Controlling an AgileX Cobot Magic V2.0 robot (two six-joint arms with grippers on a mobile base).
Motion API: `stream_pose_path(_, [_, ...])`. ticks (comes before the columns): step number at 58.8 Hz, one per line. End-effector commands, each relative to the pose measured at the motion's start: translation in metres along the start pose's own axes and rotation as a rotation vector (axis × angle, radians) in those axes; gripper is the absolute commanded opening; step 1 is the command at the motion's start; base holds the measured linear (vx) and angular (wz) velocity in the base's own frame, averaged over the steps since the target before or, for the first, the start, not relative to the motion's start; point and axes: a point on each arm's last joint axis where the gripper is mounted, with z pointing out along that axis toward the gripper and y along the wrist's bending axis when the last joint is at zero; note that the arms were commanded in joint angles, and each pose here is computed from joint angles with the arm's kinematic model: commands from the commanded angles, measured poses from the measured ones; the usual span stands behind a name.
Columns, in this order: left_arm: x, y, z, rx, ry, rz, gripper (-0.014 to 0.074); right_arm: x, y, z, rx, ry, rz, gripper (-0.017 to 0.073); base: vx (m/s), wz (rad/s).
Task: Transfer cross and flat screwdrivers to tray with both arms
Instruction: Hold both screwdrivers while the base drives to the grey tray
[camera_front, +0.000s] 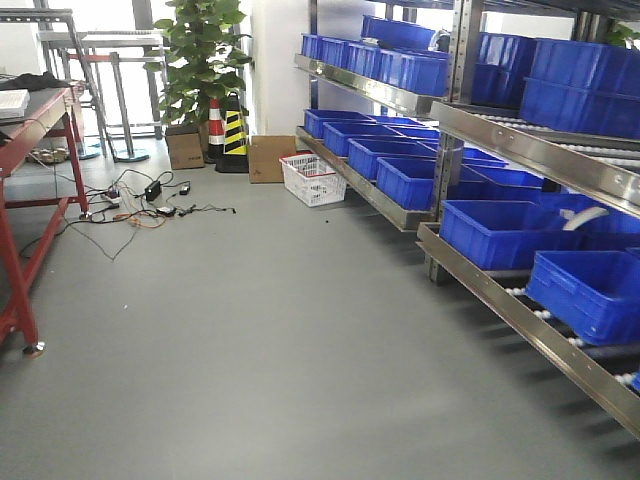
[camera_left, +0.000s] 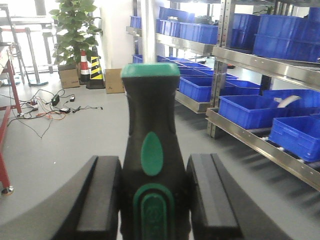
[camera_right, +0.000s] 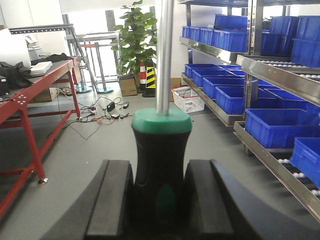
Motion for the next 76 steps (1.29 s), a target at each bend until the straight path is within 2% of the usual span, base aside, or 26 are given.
stream_pose_path(1, [-0.0157,-0.0015,-0.0013,0.014,-0.107,-0.016,0.0,-0.0159,0.0009,-0.0028,-0.004,-0.112,-0.008,-0.0008,0.62,0.05])
stream_pose_path(31, [-0.0157,-0.0014,-0.001,0.014,-0.106,-0.016,0.0,-0.016,0.0009,-0.0029,-0.004,-0.113,-0.008,-0.0008,0.63,-0.12])
stream_pose_path(76, [-0.0157,-0.0014,-0.001,0.014,-0.106,-0.016,0.0,-0.0159,0.0009,-0.0028,-0.004,-0.112,-0.008,-0.0008,0.55,-0.42])
